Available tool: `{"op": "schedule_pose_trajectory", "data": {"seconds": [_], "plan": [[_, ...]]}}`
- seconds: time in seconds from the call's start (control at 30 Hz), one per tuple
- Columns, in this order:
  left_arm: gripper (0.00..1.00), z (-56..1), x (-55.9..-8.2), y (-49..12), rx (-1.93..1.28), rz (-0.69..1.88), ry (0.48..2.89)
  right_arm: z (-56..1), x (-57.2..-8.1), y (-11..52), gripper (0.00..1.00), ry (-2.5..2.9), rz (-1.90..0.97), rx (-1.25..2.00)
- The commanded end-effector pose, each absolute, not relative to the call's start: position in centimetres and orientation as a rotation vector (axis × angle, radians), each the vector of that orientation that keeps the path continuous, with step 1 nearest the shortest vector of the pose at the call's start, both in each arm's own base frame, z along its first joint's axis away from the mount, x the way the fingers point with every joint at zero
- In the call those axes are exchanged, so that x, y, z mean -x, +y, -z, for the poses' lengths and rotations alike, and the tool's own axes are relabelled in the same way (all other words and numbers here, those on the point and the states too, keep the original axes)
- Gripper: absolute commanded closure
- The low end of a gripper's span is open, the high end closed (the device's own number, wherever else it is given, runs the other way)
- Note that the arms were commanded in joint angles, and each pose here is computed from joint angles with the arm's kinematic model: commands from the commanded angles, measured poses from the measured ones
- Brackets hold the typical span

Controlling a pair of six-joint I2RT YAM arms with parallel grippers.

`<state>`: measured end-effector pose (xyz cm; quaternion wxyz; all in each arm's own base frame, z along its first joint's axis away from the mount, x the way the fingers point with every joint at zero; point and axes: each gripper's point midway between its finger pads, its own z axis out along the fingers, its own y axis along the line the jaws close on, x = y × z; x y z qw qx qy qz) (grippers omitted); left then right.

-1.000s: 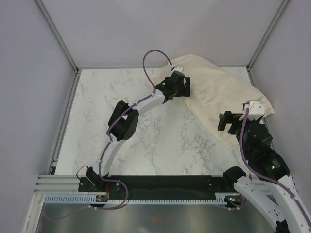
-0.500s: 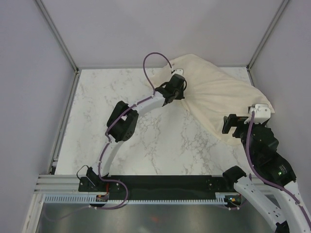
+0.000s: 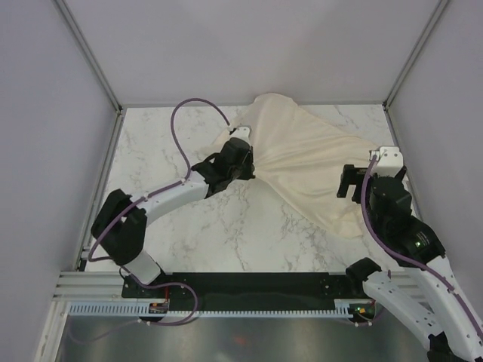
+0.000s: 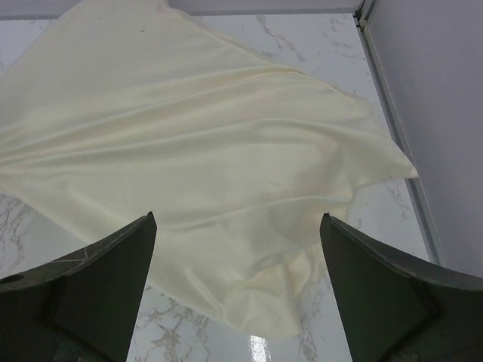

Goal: Remove the pillowcase from the pillow

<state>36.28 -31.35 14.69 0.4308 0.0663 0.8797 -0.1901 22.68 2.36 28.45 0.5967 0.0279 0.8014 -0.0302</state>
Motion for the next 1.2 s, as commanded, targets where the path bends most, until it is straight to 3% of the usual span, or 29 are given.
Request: {"op": "schedule_pose_trajectory", "data": {"seconds": [0.0,0.43,1.17], "plan": [[0.98,-15.5,-33.4,-29.1,-0.093,0.479,2.176,-28.4,-24.3,3.1,0.02,1.840,0.053,-0.114],[0.98,-11.6,-22.7,-24.7,-0.030,0.575,2.241,-18.8,-26.2,4.4,0.02,2.025,0.067,-0.276],[0.98,-13.3,-18.9,-27.0,-0.125,0.762,2.252,-8.8,-25.6,5.3,0.03,2.136,-0.085,-0.521]]}}
